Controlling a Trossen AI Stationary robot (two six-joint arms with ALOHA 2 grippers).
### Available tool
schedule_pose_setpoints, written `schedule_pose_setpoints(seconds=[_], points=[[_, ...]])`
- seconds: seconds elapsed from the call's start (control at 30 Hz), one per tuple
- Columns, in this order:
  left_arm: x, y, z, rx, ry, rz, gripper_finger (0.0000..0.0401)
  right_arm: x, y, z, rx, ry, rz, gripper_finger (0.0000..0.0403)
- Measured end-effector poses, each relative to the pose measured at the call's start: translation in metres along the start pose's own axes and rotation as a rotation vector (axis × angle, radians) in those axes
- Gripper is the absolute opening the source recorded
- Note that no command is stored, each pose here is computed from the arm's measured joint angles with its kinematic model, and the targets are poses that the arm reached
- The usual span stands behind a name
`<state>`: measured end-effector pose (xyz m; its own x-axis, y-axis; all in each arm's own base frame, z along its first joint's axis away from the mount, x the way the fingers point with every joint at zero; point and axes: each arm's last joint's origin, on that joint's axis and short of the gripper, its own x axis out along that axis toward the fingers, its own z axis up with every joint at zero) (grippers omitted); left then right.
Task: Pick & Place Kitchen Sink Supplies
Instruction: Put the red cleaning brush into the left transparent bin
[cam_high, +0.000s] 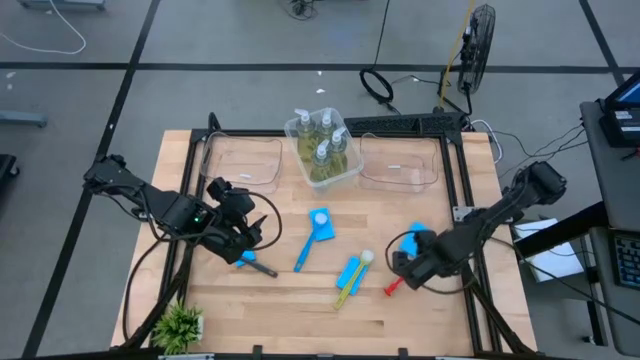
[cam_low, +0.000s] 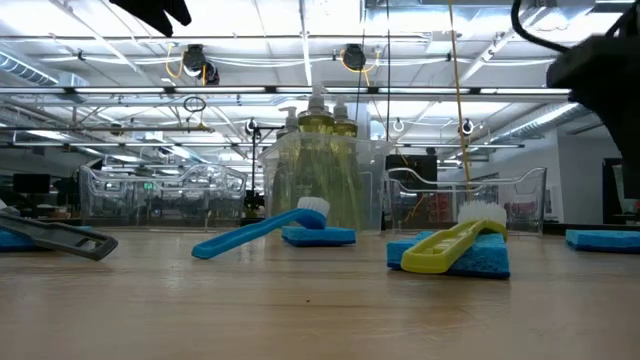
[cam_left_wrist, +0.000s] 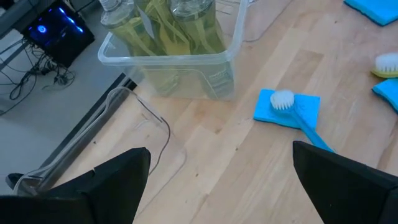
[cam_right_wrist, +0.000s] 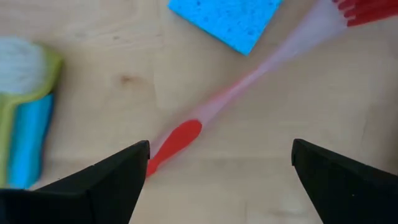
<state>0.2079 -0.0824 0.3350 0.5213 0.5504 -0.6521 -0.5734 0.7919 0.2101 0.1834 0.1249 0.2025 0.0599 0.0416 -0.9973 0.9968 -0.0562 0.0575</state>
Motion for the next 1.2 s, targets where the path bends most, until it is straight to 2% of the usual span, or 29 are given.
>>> schedule_pose_setpoints(seconds=[0.3,0.6,0.8,1.03,1.2], points=[[0.0,0.0,0.0,0.02,0.0,0.0,0.0392,0.036,0.012,-0.008,0.018,-0.098,-0.082,0.038],[0.0,0.0,0.0,0.01,0.001,-0.002,0.0392,0.059,0.024,-0.01,0.007,-0.109,-0.1,0.038],[0.0,0.0,0.0,0.005,0.002,-0.004,0.0392,0.067,0.03,-0.012,0.021,-0.099,-0.086,0.038],[0.0,0.0,0.0,0.002,0.003,-0.006,0.0392,0.066,0.03,-0.013,0.11,-0.084,-0.078,0.0379],[0.0,0.0,0.0,0.002,0.003,-0.005,0.0392,0.067,0.031,-0.015,0.153,-0.047,-0.084,0.0351]])
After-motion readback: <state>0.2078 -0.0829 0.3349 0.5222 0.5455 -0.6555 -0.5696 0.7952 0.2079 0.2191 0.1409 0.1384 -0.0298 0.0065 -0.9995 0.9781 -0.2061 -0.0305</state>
